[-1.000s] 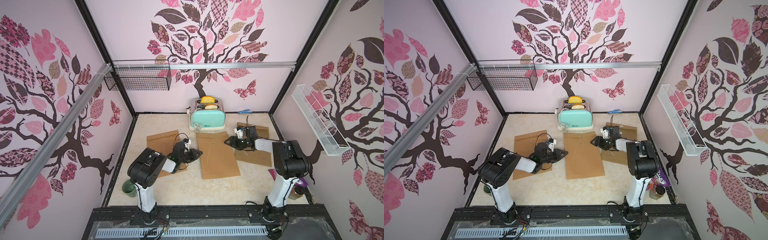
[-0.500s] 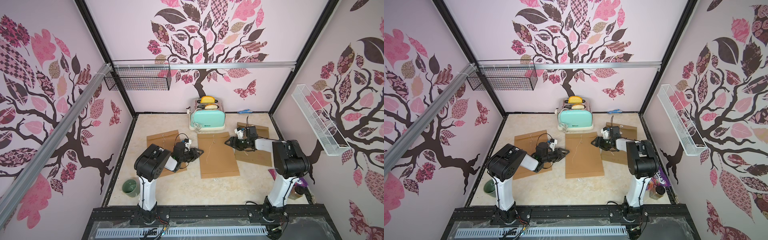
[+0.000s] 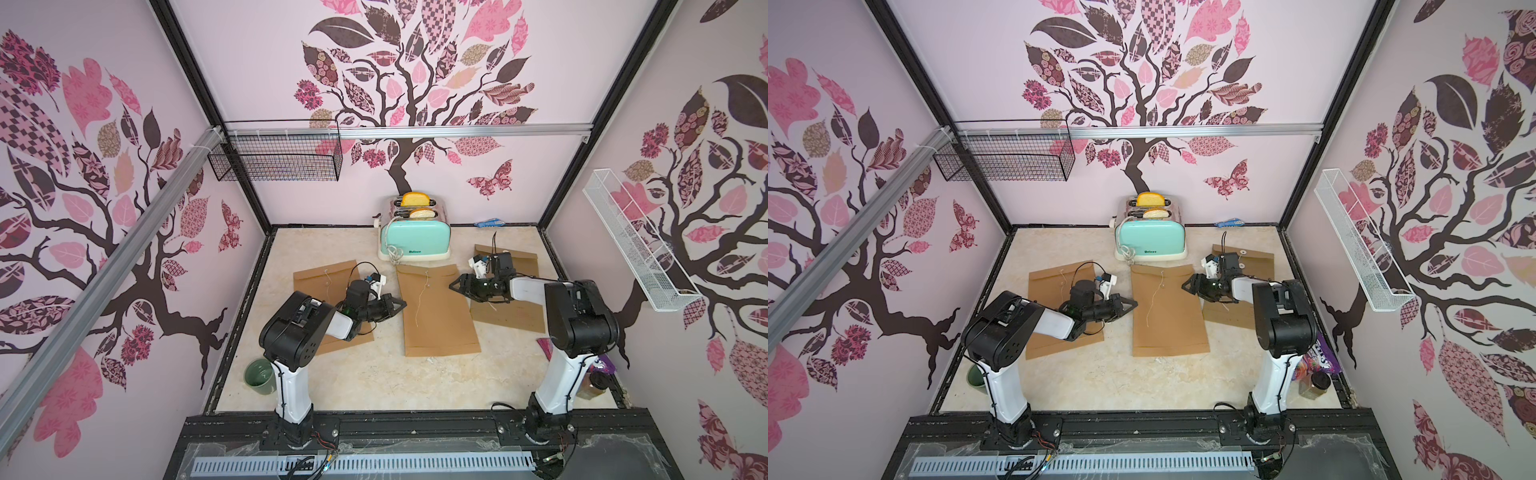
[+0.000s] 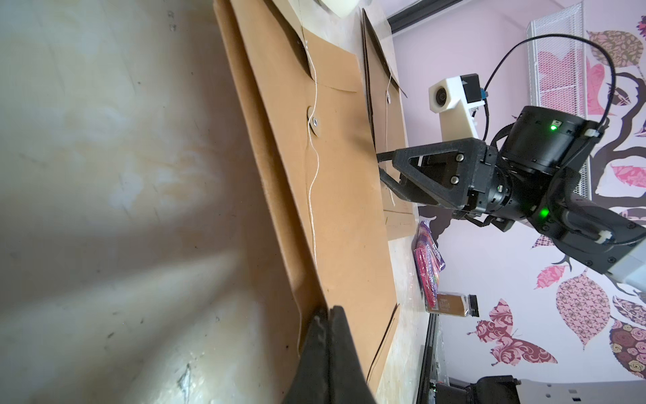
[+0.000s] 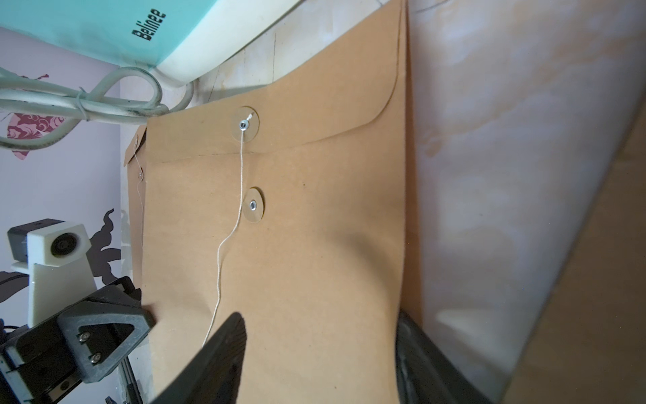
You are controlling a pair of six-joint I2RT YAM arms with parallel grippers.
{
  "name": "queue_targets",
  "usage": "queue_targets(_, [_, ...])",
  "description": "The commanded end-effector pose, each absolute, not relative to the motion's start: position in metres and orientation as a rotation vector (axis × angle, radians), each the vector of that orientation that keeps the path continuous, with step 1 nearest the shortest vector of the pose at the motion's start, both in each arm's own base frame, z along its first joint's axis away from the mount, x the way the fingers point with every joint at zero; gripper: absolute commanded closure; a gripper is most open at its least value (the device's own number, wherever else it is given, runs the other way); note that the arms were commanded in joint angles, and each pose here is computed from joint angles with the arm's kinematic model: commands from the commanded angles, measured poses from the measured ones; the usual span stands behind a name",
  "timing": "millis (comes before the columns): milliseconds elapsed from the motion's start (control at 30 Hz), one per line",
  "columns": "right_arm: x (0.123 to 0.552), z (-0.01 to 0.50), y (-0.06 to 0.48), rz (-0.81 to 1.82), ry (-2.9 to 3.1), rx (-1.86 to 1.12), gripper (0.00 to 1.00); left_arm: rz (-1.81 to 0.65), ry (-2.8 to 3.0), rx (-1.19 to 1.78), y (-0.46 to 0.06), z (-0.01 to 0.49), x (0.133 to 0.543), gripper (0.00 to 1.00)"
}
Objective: Close the mouth of the file bag
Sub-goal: Pick up the file bag from the center of the board.
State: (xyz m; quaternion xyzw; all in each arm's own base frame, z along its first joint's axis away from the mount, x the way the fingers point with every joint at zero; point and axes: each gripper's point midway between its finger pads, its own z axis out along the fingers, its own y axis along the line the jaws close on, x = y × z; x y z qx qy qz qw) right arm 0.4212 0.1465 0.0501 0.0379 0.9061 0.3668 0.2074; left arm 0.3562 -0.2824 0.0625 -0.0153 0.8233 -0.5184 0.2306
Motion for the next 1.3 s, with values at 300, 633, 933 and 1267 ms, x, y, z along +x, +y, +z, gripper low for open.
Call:
queue_targets(300, [0.455, 0.12, 0.128, 1.201, 2.36, 0.091, 0.26, -1.467, 2.078, 0.37, -0.282, 0.126, 0.321, 1.0])
queue_targets(633, [0.474, 0.097, 0.119, 1.354, 2.314, 0.092, 0.25, -1.565, 1.978, 0.423, -0.28, 0.133, 0.309, 1.0])
queue_targets(933, [0.471, 0.094, 0.113, 1.32, 2.318, 0.079, 0.25, -1.559, 1.973, 0.418, -0.277, 0.132, 0.31, 1.0])
queue_targets(1267, [0.463, 0.111, 0.131, 1.554, 2.17, 0.008, 0.4, -1.564, 1.977, 0.406, -0.279, 0.133, 0.314, 1.0])
